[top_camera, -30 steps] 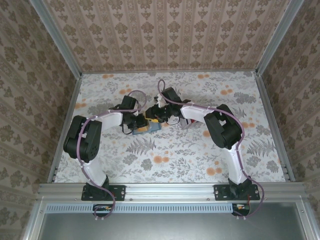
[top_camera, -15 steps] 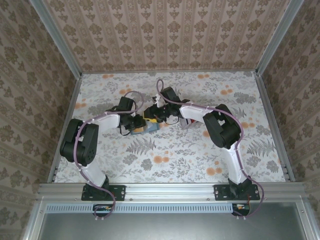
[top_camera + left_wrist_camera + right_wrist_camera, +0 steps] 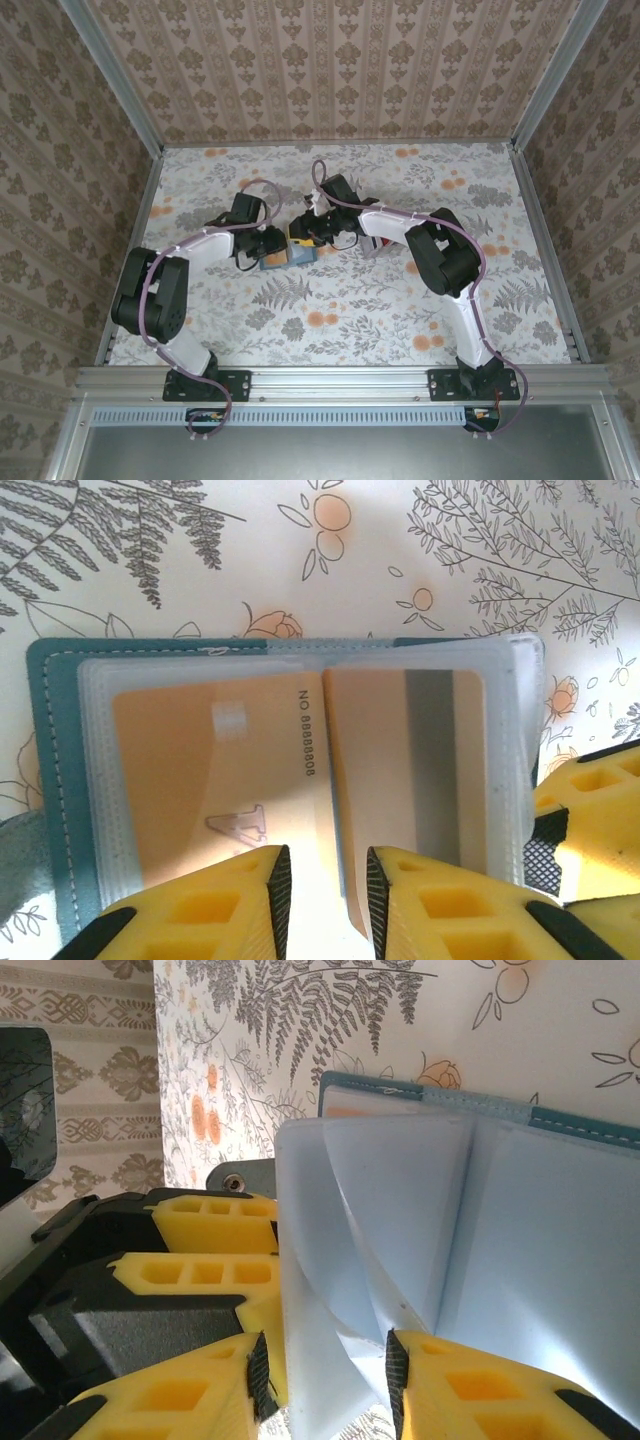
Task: Put the credit cards into the card holder
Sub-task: Turn over the card slot in the card holder.
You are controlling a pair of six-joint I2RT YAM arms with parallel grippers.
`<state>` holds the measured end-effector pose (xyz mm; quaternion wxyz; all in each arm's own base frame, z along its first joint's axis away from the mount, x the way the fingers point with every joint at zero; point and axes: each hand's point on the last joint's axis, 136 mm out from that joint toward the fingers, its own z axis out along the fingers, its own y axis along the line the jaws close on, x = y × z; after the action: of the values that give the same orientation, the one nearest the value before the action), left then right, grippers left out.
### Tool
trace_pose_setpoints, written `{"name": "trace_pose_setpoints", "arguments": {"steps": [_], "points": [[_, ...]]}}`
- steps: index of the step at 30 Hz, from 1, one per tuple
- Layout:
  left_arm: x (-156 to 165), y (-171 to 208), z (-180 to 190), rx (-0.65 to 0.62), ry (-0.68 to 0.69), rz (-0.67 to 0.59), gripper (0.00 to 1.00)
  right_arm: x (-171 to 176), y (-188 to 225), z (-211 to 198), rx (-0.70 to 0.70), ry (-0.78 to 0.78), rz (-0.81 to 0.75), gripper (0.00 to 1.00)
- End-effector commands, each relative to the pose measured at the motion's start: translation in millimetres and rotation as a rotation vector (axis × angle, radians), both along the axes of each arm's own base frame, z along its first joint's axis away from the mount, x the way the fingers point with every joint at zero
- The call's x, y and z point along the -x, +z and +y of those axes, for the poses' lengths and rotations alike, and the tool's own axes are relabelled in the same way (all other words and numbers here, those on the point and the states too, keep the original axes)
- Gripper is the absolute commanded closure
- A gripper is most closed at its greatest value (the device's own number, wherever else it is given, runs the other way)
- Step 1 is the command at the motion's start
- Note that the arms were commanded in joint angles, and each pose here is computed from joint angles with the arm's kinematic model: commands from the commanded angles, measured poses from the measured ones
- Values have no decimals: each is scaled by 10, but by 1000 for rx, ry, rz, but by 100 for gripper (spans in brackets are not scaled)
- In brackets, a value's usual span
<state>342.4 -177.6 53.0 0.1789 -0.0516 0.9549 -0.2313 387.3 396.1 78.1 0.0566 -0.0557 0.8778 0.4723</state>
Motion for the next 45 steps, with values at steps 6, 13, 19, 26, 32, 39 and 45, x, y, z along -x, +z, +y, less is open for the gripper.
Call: {"name": "trace_pose_setpoints", "arguments": {"steps": [6,13,19,26,32,39,45], "points": [[26,-37,167,-6,53,7,71,16,-200,-56,131,24,-30,58],[15,-100,103,11,38,24,71,24,-225,-85,176,28,-43,54],[17,-95,94,11,35,22,71,25,-259,-105,205,25,-48,54],[38,125,283,-25,75,-15,71,12,-304,-166,250,18,-58,54],[52,406,463,-47,107,-70,70,3,-309,-149,245,17,-57,54],[21,502,367,-12,90,-93,68,19,-324,-188,262,16,-59,54],[-6,278,98,11,27,-36,69,-41,-237,-408,302,-17,-88,54]]}}
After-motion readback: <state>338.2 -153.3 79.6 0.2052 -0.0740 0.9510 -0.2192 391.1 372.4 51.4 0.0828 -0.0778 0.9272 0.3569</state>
